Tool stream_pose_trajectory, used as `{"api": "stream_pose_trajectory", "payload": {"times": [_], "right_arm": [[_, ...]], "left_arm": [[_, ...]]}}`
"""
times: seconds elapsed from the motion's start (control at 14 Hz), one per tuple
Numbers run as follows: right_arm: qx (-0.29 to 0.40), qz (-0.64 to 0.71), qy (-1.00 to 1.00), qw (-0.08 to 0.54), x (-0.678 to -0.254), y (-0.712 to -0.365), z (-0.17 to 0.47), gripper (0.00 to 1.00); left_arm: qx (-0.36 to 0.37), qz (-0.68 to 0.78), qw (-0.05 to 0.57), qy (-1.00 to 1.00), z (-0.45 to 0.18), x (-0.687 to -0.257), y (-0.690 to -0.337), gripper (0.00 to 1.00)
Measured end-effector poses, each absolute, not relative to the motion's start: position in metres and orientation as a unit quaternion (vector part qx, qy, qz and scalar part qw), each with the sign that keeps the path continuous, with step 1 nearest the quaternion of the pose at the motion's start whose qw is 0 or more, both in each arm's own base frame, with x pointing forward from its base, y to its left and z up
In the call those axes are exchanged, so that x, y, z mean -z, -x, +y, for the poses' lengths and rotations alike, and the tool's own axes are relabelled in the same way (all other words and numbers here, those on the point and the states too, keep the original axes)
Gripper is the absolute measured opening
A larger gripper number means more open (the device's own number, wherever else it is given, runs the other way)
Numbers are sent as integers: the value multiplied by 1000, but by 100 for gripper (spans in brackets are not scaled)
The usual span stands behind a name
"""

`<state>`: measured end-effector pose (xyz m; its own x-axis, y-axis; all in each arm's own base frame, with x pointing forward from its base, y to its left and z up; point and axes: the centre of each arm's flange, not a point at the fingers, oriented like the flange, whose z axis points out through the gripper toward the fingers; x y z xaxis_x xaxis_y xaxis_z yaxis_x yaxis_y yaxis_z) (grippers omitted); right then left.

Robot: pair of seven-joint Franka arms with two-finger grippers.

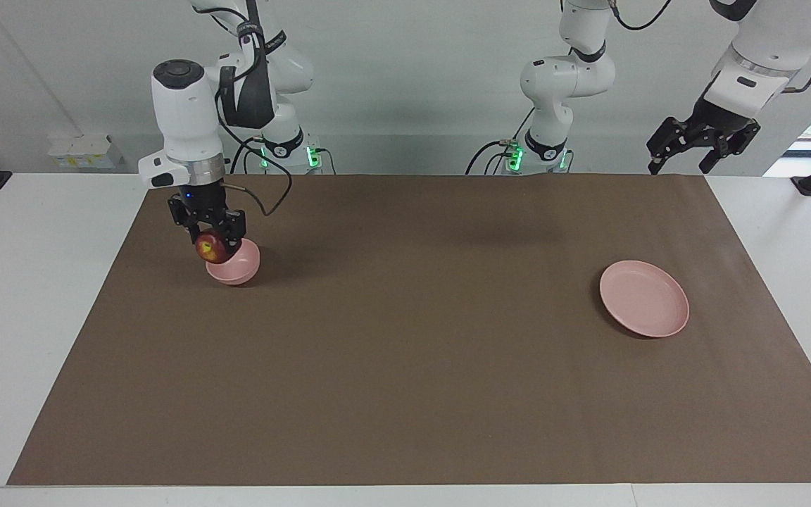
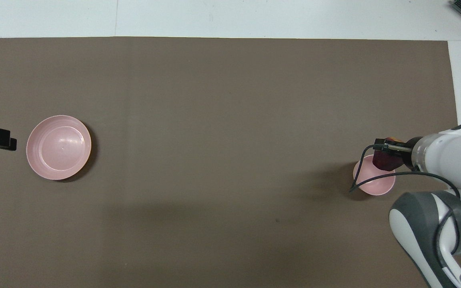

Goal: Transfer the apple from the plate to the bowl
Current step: 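Lower the apple into the bowl and open the right gripper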

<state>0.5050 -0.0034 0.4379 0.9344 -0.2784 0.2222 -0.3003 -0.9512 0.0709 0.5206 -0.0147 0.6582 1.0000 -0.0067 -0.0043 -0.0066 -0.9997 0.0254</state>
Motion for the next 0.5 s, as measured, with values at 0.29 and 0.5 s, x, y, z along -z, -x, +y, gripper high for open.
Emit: {"api": "stream_pose_trajectory", "payload": {"times": [0.29, 0.5], "right_arm": [[-102, -156, -981, 45, -385, -487, -18, 77], [-116, -158, -980, 37, -357, -481, -22, 77]], "left_arm": [[2, -4, 13, -1000, -15, -658, -521, 100], [3, -4, 13, -1000, -15, -658, -521, 100]]}}
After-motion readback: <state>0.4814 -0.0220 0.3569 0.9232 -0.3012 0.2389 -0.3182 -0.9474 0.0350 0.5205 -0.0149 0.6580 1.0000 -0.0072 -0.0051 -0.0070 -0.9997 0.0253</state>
